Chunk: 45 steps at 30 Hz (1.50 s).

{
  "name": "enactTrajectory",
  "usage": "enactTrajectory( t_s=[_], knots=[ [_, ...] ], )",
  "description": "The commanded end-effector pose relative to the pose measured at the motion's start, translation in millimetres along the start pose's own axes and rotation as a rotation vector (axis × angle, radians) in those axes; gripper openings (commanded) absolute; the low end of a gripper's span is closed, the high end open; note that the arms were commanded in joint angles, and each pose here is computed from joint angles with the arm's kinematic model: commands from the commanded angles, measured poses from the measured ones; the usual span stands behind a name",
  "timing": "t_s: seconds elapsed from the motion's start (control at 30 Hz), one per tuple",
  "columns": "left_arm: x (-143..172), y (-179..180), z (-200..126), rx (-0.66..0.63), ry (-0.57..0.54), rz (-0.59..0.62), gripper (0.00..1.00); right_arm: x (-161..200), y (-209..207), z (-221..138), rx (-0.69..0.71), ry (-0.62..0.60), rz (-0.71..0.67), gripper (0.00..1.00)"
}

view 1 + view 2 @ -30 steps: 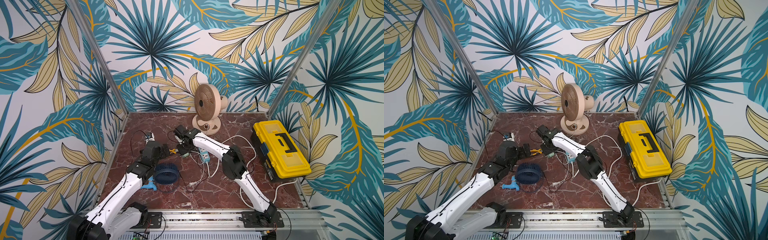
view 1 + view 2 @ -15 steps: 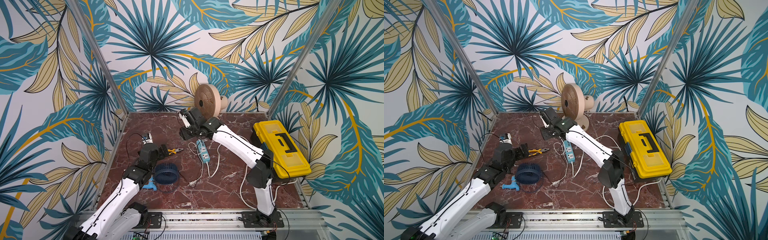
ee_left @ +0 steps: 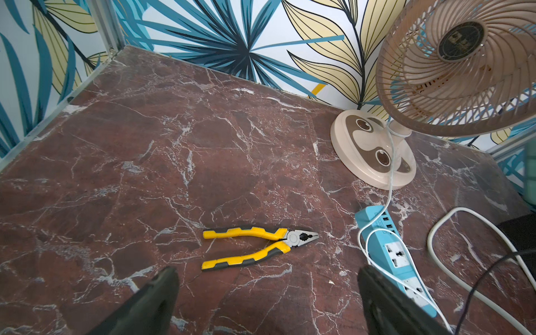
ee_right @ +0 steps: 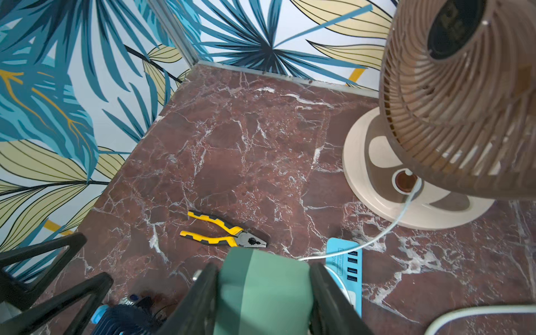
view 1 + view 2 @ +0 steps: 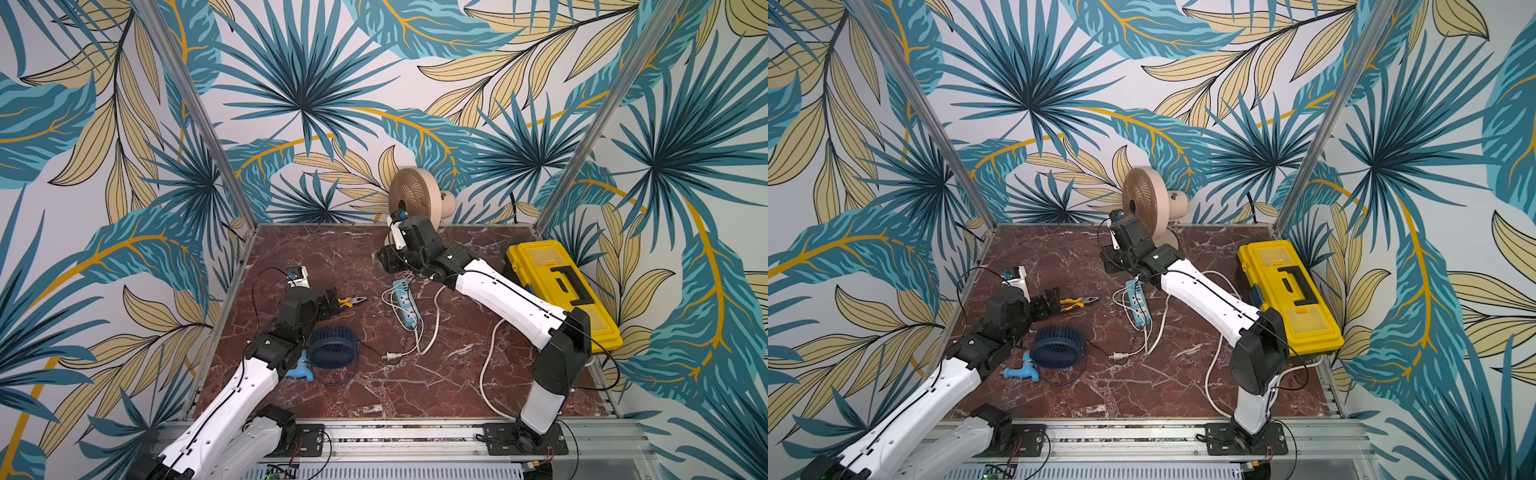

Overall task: Plug the desk fan into the power strip
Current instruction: Pick up the plug from the center of the board, then adjust the power cord at the center of the board.

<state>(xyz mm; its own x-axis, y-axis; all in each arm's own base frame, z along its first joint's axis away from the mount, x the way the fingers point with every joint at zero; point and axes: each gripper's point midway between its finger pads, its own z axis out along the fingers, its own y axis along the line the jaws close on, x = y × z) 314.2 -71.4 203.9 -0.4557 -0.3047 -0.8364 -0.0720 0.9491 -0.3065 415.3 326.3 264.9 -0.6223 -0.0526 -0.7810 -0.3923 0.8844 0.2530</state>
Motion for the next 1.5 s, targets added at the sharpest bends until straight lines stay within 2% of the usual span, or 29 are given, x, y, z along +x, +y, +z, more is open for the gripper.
enactTrajectory(
  t_s=[0.0, 0.17, 0.33, 0.53, 0.77, 0.93, 1.03, 1.13, 1.27, 1.47],
  knots=[
    [2.5, -6.6, 2.1, 0.048, 0.001, 0.013, 1.0, -20.0, 1.1, -18.2, -0.065, -0.101, 0.075, 0.33],
    [4.8, -11.7, 4.8, 0.075, 0.012, 0.018, 0.99, -17.3, 8.9, -43.8, -0.172, -0.111, 0.124, 0.33],
    [8.9, -15.9, 10.1, 0.089, 0.036, 0.028, 0.98, -13.9, 34.3, -86.7, -0.357, -0.129, 0.151, 0.33],
    [10.4, -25.9, 11.6, 0.11, 0.049, 0.057, 0.96, 2.1, 43.0, -139.5, -0.48, -0.153, 0.17, 0.34],
    [19.4, -50.4, 17.3, 0.142, 0.106, 0.131, 0.95, 22.5, 75.8, -168.0, -0.71, -0.117, 0.236, 0.34],
    [21.8, -68.0, 19.5, 0.194, 0.114, 0.162, 0.92, 10.7, 100.0, -187.0, -0.808, -0.123, 0.229, 0.35],
    [18.3, -78.1, 31.0, 0.186, 0.144, 0.167, 0.91, 1.2, 106.3, -198.7, -0.823, -0.143, 0.21, 0.35],
    [28.4, -89.9, 48.3, 0.161, 0.295, 0.19, 0.91, -1.3, 106.0, -203.4, -0.809, -0.156, 0.199, 0.35],
    [48.6, -108.9, 64.6, 0.157, 0.468, 0.188, 0.91, 13.7, 91.2, -194.7, -0.721, -0.138, 0.193, 0.35],
    [70.3, -136.7, 74.1, 0.171, 0.62, 0.141, 0.92, 39.7, 65.9, -192.4, -0.618, -0.144, 0.188, 0.35]
  ],
)
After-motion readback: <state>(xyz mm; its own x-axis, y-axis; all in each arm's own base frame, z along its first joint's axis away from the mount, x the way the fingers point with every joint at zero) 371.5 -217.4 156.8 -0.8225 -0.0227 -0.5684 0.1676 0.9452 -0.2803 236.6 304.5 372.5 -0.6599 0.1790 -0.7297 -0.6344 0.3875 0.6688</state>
